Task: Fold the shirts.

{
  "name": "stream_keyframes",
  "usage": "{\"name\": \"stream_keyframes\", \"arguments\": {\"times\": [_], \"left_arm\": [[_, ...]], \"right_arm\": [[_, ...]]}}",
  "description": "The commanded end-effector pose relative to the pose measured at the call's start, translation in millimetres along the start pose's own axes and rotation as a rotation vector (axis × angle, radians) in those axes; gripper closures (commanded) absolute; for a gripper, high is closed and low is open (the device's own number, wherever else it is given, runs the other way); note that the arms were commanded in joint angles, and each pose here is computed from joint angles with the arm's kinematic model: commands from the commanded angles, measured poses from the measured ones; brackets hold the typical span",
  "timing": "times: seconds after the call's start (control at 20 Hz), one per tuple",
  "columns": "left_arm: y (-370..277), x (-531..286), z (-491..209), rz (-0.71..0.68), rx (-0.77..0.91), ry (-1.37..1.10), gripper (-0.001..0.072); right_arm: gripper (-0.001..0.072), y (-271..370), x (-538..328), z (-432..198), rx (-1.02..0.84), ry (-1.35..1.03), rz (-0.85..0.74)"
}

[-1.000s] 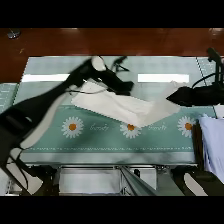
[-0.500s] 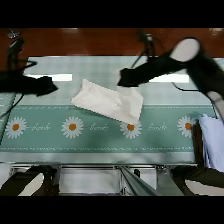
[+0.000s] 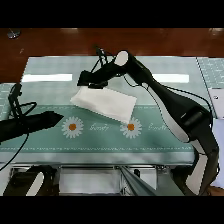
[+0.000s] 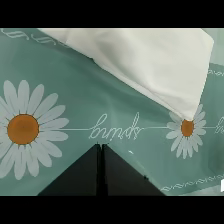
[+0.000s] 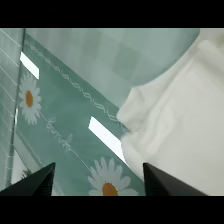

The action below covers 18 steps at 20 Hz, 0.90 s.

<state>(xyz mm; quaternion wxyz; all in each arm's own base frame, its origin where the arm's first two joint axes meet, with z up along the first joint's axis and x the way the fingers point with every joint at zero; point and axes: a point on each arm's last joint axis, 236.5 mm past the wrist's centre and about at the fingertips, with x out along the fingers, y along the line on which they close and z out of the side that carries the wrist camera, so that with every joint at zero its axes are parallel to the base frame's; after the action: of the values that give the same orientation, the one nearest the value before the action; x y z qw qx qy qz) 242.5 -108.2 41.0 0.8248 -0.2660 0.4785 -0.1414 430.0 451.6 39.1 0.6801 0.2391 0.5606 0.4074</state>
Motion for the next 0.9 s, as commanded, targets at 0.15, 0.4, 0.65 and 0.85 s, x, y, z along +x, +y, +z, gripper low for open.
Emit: {"name": "stream_keyframes", "arguments": {"times": [0.15,0.4,0.65,0.85], "left_arm": [[5.4,6.4,-2.4,-0.005,-0.018,-0.018,0.0689],[6.2,6.2,7.6,-0.001,0.014,-0.061,0.0689],[6.5,5.8,13.3,0.0,0.013,-0.085,0.0689],[6.4,5.8,13.3,0.0,0.012,-0.085,0.0689]], "right_arm": [[0.0086,-35.4,-189.7,6.1,-0.042,0.07,-0.072],[0.0085,-156.2,-321.9,-72.3,0.095,-0.082,-0.612],[0.0085,-214.8,-225.1,-167.1,0.54,-0.347,-0.37],[0.0084,-216.5,-163.4,-187.8,0.601,-0.209,-0.282]]}}
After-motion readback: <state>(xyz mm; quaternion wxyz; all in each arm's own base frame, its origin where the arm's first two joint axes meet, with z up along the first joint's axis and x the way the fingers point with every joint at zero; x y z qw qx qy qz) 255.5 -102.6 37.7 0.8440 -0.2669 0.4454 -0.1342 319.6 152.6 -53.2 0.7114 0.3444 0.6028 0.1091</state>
